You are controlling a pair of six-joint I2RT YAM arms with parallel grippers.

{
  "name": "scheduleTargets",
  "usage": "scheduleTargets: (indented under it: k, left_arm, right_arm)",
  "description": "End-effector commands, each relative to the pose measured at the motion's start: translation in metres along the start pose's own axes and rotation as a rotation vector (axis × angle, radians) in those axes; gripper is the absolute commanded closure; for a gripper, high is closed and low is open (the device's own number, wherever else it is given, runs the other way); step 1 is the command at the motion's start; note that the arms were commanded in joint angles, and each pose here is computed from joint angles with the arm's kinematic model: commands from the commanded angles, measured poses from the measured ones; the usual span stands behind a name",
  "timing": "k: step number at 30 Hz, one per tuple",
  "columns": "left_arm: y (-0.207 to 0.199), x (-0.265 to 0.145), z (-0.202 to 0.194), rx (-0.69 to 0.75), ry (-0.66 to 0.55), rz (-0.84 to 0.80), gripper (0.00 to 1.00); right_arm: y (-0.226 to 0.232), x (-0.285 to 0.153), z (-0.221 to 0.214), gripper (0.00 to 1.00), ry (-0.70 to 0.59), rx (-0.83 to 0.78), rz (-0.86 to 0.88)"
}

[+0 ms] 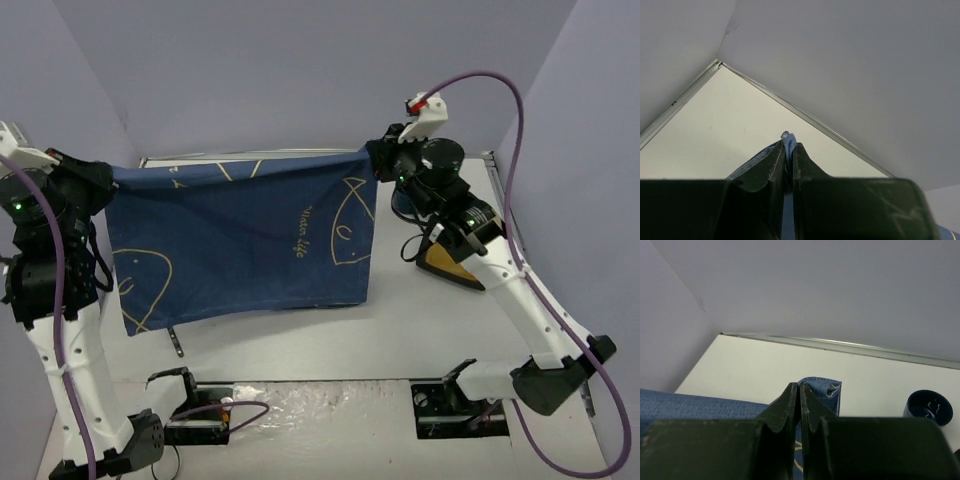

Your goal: Set the dinner table for one person

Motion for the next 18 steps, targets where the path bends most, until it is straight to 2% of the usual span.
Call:
scheduleTargets:
  k: [1,4,5,7,12,14,15,16,18]
  left_arm:
    - [0.031,0.106,-0.019,-0.008,-0.008,0.113,1.00]
    - [0.066,0.168,-0.051,-0.031,0.048,0.217,1.00]
    - [0.070,0.177,-0.055,-0.034,0.054,0.231,1.00]
    - [0.097,0.220,-0.082,-0.051,0.095,0.282,1.00]
    - [0.143,0.296,-0.130,-0.059,0.200,0.354,1.00]
    - [0.168,0.326,-0.158,-0.065,0.289,0.373,0.98]
    - [0.172,0.337,-0.163,-0.073,0.309,0.358,0.93]
    - [0.175,0.347,-0.168,-0.079,0.313,0.339,0.81]
    - [0.168,0.357,-0.163,-0.081,0.287,0.284,0.64]
  right_arm:
    - [-0.008,0.068,-0.030,1.00,0.071,-0.037,-0.101]
    - [-0.016,0.114,-0.062,1.00,0.136,-0.015,-0.087]
    - [-0.018,0.127,-0.073,1.00,0.154,-0.008,-0.072]
    - [-0.023,0.174,-0.114,1.00,0.221,0.006,-0.039]
    - [-0.028,0.247,-0.189,0.99,0.312,0.039,0.010]
    - [-0.030,0.271,-0.223,0.88,0.346,0.057,0.005]
    - [-0.032,0.276,-0.240,0.85,0.369,0.063,-0.004]
    - [-0.034,0.282,-0.246,0.79,0.369,0.066,-0.009]
    - [-0.038,0.287,-0.246,0.69,0.354,0.066,-0.019]
Point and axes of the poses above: each gripper's point midway between its finger pads, its own x axis out along the fingers, its own y axis along the line the jaws close on, z = x × y, the point moved 9 cm from there along -x, back along the fingers, and after that the axes turned 13 degrees about -x, right-handed, at the moved point
